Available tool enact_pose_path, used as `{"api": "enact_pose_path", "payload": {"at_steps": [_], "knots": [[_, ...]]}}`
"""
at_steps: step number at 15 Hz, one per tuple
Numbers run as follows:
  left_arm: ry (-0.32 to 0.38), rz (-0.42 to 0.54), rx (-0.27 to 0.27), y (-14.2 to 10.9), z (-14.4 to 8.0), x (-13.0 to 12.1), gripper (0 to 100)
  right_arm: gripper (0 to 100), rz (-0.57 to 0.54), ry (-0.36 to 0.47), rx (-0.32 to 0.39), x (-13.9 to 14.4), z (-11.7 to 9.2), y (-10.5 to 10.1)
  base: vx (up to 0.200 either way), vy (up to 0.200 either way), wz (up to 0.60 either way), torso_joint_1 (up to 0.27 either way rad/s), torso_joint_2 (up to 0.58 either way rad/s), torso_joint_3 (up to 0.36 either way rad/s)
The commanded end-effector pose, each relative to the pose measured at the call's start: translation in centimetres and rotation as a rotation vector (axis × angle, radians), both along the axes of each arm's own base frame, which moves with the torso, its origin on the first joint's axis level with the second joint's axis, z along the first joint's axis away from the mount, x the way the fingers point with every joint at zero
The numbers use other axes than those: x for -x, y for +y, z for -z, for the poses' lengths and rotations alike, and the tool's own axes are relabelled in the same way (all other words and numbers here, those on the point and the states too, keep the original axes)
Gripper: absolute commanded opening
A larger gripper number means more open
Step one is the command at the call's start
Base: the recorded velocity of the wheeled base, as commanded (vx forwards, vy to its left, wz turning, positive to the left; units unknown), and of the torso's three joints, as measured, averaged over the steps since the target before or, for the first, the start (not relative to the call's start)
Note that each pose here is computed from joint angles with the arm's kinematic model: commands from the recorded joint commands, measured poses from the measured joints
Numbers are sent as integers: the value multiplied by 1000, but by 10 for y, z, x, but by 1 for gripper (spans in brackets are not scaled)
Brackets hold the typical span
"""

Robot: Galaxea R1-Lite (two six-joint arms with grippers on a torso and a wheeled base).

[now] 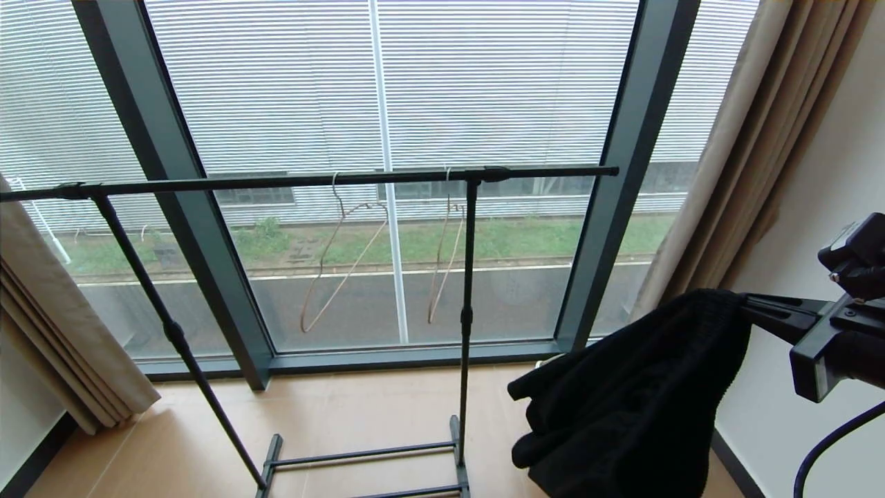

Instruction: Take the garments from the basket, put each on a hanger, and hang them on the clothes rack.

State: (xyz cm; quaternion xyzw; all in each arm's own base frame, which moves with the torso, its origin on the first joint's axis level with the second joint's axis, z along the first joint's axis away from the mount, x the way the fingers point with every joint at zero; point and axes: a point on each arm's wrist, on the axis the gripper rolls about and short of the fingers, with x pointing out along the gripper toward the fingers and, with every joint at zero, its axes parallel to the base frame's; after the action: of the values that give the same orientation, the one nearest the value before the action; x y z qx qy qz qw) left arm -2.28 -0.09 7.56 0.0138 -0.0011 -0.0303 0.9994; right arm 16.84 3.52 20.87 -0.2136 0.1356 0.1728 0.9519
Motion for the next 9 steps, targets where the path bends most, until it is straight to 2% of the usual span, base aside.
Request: {"api": "enact_pose_path", "payload": {"at_steps": [1,7,9], "knots": [[0,1,0,0,0,0,100,0,-1,2,0,-1,0,0,0,200,0,2,12,2],[0,1,2,0,0,0,100,0,-1,5,2,-1,1,0,0,200,0,2,4,3],[0,1,2,0,0,0,100,0,-1,6,2,-1,1,0,0,0,0,0,0,0]]}}
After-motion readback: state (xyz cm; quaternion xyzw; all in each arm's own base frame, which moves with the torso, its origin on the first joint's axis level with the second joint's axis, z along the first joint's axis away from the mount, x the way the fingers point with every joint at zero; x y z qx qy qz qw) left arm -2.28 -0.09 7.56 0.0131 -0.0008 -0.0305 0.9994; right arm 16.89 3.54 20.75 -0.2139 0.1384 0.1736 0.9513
